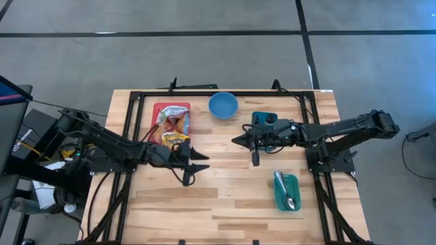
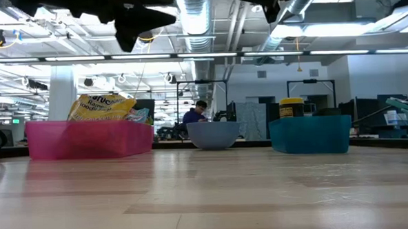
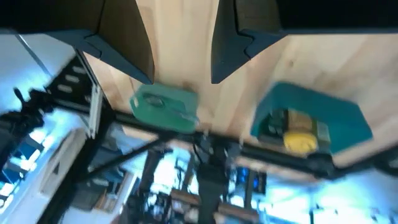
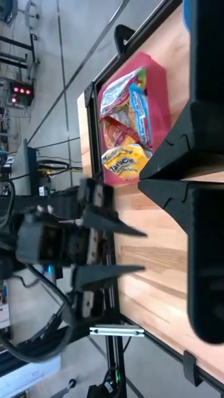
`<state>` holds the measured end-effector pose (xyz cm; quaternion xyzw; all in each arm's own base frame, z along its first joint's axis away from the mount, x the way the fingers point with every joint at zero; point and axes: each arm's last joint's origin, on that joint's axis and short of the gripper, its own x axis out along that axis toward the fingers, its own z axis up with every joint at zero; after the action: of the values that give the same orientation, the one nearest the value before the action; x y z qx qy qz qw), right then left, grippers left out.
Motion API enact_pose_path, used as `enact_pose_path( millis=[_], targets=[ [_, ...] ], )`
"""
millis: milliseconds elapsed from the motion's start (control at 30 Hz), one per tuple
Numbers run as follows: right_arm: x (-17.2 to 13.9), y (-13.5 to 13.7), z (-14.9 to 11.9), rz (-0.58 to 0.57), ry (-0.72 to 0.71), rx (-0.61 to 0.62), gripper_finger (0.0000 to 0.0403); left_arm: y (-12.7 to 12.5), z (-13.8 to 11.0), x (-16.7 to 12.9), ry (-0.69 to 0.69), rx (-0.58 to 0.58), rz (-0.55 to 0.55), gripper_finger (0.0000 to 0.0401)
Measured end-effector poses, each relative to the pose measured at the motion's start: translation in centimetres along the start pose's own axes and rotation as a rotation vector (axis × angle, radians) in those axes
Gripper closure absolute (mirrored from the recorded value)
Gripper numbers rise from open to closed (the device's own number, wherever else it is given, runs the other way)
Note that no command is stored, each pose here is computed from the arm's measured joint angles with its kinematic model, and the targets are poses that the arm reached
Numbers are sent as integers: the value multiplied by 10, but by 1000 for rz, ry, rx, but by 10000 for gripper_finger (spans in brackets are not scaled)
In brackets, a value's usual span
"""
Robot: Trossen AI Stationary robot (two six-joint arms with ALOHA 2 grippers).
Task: Pick & Place Food Item
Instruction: Return to Home Position
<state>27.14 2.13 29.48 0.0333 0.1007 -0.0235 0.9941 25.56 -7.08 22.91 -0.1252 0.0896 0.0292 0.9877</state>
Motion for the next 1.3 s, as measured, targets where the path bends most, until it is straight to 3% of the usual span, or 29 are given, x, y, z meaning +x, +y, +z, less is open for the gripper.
enact_pose_path(
  millis=[300,633,1033,1300],
  targets=[
    [-1,5,0,19,0,8,402,27,21,0,-90,-11,86,248],
    [0,0,-2,-1,24,64,402,47,49,-37,-91,-27,82,257],
    [0,0,-2,-5,24,65,402,50,61,-75,-97,-29,84,302],
    [3,7,-6,22,36,50,402,52,56,-80,-44,-19,116,348]
  ],
)
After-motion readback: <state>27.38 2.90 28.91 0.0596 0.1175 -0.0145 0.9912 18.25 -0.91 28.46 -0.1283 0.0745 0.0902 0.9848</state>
